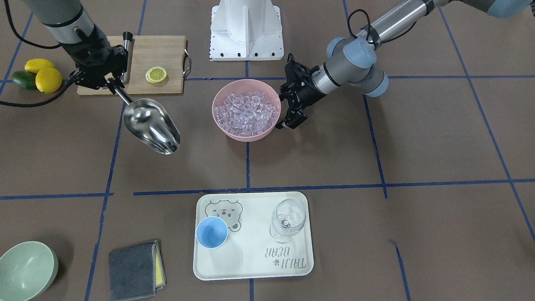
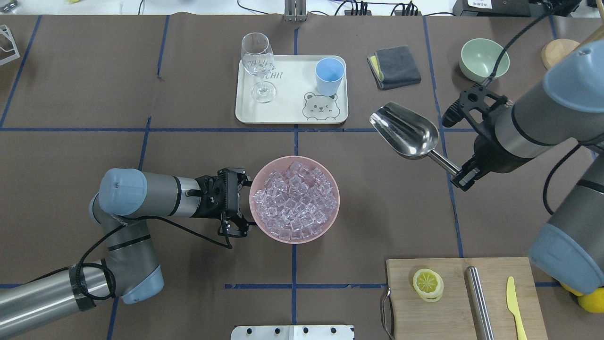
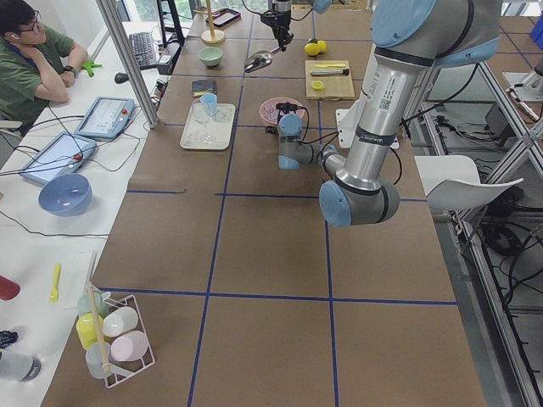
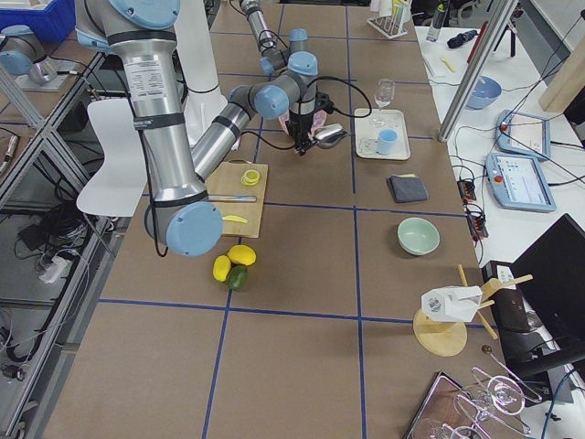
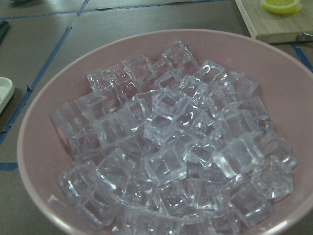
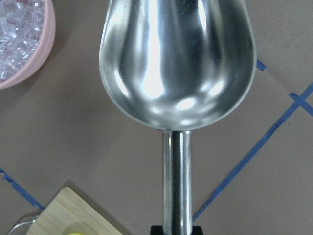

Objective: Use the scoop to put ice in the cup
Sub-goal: 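Dip the scoop into the ice bowl with the right gripper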

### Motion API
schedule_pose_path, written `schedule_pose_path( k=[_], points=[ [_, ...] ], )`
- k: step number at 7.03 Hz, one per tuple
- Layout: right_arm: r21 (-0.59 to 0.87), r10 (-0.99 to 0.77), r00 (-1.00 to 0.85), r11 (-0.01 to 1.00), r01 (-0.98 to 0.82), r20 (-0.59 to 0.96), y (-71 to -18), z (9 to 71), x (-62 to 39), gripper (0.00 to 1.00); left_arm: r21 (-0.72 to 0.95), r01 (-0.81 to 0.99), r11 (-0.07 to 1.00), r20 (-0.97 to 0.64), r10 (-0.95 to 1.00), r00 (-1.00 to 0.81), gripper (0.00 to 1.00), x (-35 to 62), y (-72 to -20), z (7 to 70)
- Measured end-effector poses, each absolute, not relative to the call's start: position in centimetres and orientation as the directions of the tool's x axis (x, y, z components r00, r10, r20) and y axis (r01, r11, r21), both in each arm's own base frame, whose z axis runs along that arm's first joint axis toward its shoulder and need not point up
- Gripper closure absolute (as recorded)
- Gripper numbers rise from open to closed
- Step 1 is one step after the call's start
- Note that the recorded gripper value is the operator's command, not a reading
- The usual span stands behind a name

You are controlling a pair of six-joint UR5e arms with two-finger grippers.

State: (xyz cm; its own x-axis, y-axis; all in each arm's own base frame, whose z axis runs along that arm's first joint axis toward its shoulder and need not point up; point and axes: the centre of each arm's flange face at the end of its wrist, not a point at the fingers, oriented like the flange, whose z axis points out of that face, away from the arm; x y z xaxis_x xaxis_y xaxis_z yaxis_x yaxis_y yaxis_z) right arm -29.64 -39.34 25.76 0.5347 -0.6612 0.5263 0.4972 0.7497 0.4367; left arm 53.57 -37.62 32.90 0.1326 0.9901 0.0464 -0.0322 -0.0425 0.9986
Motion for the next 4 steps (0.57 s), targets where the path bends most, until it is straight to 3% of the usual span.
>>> schedule_pose_path(
  k=[4],
  points=[
    [0.202, -0.672, 0.570, 0.713, 0.672, 0.472, -35.7, 14.5, -35.7, 1.00, 0.999, -0.032, -0.039, 0.043, 0.990, 0.132, 0.00, 53.6, -37.6, 32.9]
  ],
)
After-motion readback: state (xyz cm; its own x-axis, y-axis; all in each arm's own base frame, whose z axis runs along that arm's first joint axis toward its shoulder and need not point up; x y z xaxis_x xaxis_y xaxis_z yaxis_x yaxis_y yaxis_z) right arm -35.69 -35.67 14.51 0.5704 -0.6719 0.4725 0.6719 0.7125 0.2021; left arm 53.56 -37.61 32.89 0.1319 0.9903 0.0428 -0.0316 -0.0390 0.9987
